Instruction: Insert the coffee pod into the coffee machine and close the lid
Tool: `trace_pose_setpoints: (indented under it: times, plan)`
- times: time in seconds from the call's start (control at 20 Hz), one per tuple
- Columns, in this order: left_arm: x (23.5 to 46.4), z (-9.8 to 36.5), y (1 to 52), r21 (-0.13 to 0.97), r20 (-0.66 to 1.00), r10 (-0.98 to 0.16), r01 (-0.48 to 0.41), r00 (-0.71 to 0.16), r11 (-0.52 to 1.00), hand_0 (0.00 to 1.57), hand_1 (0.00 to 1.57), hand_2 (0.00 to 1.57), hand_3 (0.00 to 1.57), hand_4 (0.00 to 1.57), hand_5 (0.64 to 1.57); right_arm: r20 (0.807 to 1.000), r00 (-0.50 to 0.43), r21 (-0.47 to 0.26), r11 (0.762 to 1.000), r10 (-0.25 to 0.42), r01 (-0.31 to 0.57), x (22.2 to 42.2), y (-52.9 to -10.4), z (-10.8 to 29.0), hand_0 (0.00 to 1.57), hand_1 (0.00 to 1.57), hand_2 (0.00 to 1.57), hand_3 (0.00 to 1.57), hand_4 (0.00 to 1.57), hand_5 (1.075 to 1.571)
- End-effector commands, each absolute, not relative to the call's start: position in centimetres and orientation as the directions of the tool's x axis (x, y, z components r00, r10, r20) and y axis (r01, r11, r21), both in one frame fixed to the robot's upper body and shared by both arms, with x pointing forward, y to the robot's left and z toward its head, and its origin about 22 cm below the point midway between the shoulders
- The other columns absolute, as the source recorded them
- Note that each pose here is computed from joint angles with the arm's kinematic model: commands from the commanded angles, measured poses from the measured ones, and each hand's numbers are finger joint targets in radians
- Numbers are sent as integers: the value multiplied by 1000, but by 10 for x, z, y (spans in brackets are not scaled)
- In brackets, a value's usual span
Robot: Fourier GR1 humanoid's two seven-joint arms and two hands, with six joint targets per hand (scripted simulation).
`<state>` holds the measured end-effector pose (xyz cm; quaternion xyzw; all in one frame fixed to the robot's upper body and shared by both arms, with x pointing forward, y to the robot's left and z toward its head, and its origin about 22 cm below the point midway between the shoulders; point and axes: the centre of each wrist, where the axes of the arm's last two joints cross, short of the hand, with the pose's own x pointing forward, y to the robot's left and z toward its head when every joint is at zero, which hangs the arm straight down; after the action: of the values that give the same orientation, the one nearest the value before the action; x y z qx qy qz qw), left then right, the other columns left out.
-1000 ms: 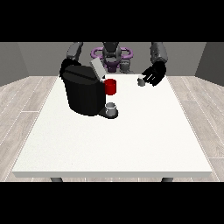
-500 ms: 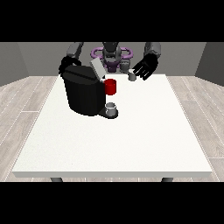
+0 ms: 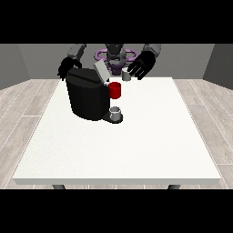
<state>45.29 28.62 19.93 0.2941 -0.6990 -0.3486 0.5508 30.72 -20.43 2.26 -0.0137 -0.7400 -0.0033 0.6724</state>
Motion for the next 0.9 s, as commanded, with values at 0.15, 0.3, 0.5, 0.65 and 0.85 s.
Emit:
trace_pose_setpoints:
  times: [0.15, 0.3, 0.5, 0.65, 0.85]
  plan:
    - [455, 221, 288, 812, 550, -797, -66, -251, 580, 1282, 1282, 1329, 1263, 517, 1571, 988, -145, -40, 998, 45, 38, 313, -213, 43, 0, 0, 0, 0, 541, 1571]
    - [459, 230, 260, 824, 534, -805, -53, -260, 564, 1262, 1262, 1297, 1237, 494, 1571, 988, -152, -13, 998, 23, 69, 321, -210, 37, 0, 0, 0, 0, 483, 1571]
    - [459, 232, 269, 823, 519, -807, -88, -284, 560, 1307, 1307, 1328, 1239, 487, 1571, 983, -180, -20, 998, 31, 65, 317, -203, 40, 0, 0, 0, 0, 526, 1571]
    - [462, 235, 266, 822, 544, -807, -46, -230, 567, 1283, 1283, 1314, 1222, 504, 1571, 987, -155, -34, 998, 42, 51, 322, -213, 54, 0, 0, 0, 0, 480, 1571]
    - [460, 213, 262, 833, 527, -804, -21, -274, 553, 1268, 1268, 1300, 1217, 512, 1571, 992, -124, -5, 998, 13, 68, 312, -216, 34, 0, 0, 0, 0, 530, 1571]
